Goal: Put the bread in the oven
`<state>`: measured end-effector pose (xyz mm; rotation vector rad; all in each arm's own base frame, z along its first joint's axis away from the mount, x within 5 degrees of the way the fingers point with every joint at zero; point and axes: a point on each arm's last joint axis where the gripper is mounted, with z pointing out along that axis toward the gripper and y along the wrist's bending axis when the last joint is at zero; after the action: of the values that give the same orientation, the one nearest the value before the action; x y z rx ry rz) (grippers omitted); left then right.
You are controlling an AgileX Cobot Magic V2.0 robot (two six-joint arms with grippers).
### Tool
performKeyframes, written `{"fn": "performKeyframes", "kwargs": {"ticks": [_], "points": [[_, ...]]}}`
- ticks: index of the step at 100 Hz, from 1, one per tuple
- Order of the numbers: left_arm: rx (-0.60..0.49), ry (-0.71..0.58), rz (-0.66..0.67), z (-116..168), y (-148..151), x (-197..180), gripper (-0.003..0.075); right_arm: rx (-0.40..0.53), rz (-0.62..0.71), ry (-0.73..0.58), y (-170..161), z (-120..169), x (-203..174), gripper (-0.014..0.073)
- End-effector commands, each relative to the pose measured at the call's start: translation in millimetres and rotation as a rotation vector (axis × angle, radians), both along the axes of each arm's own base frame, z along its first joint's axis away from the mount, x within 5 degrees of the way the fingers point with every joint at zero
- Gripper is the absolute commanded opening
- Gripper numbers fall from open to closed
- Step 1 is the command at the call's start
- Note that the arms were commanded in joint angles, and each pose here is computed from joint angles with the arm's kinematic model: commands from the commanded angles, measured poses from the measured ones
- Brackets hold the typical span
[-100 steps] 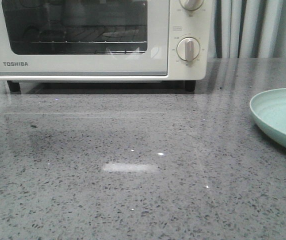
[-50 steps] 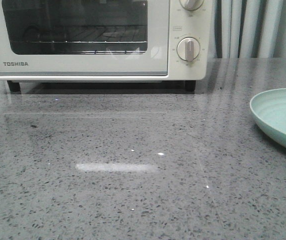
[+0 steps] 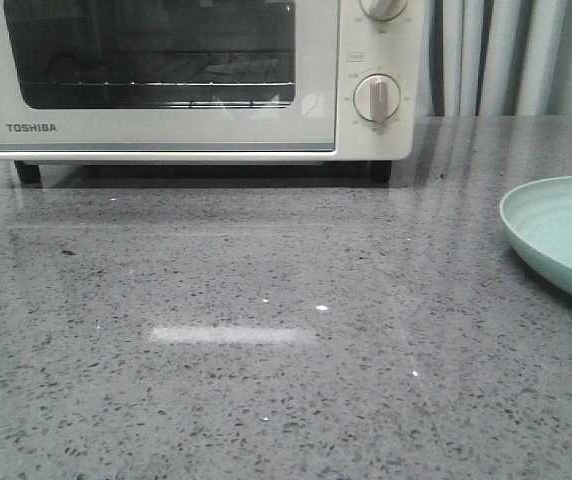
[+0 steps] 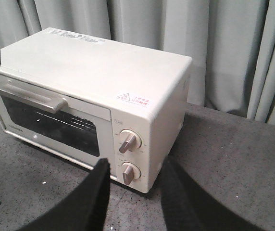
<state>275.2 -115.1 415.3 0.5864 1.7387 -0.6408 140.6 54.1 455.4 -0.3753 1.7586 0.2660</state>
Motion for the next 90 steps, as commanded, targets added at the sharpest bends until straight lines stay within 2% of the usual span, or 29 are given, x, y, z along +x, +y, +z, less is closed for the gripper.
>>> {"fn": "performKeyframes", "kwargs": {"ticks": [1, 37, 60, 90], "points": [[-0.037, -0.075, 0.034, 18.5, 1.2, -2.4, -0.0020, 0.033, -0.002, -0.101, -1.6, 17.3, -4.4, 0.0226], [-0.031, -0.071, 0.087, -16.7, -2.5, 2.8, -0.0020, 0.032, -0.002, -0.099, -1.6, 17.1, -4.4, 0.0226], [-0.055, -0.126, 0.086, -19.6, -2.7, 3.4, -0.0020, 0.029, -0.001, -0.090, -1.5, 16.2, -4.5, 0.0226], [-0.051, -0.115, 0.086, -24.1, -3.8, 7.1, -0.0020, 0.025, 0.001, -0.079, -1.5, 15.2, -4.7, 0.0226]]}}
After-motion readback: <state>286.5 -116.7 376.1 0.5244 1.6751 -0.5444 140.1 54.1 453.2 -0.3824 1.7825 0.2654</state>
